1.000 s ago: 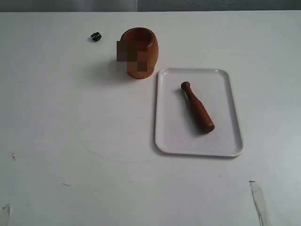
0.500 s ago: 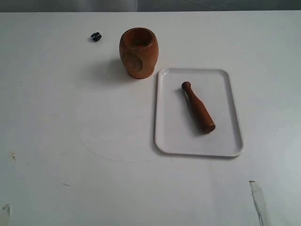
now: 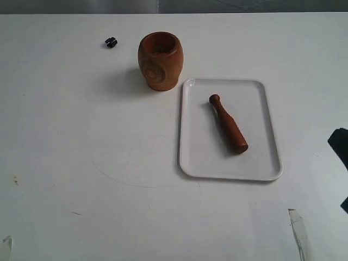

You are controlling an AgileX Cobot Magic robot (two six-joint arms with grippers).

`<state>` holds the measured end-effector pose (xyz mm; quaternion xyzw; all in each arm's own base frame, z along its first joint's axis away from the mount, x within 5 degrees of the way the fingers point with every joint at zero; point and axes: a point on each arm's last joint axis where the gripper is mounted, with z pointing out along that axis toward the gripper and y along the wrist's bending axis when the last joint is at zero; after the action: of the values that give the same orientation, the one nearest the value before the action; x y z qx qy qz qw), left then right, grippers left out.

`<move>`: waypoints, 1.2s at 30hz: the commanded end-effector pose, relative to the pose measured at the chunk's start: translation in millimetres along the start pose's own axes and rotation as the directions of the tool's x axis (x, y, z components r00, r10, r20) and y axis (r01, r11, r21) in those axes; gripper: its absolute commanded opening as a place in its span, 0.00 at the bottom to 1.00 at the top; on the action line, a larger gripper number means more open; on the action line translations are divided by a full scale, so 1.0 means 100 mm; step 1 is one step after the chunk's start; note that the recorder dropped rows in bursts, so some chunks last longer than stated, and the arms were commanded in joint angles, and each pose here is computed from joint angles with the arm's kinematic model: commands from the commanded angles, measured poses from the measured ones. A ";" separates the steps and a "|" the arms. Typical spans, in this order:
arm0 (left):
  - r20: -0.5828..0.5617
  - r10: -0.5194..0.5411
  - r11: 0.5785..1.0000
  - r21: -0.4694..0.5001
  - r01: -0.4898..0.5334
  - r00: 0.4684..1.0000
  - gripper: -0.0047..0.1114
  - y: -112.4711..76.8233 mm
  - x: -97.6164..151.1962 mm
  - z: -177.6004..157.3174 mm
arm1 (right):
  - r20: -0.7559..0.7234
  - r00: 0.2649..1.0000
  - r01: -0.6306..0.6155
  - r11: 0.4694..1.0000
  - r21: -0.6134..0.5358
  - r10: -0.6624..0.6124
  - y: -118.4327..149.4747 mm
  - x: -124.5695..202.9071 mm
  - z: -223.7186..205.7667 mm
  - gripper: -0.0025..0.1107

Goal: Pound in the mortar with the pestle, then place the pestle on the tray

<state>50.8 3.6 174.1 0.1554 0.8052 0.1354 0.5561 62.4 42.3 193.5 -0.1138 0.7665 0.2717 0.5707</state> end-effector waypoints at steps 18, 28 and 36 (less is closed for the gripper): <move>0.007 -0.012 1.000 0.008 0.012 1.000 0.04 -0.01 0.00 0.00 | -0.042 0.982 0.188 0.928 0.322 -0.184 -0.21 0.09 -0.19 0.02; 0.007 -0.012 1.000 0.008 0.012 1.000 0.04 -0.01 0.00 0.00 | -0.023 0.979 0.188 0.865 0.464 -0.200 -0.28 0.08 -0.25 0.02; 0.007 -0.012 1.000 0.008 0.012 1.000 0.04 -0.01 0.00 0.00 | -0.025 0.979 0.190 0.865 0.465 -0.202 -0.28 0.08 -0.25 0.02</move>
<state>50.8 3.6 174.1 0.1554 0.8052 0.1354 0.5561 53.7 6.8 183.9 -0.0409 0.7874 0.0292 0.6144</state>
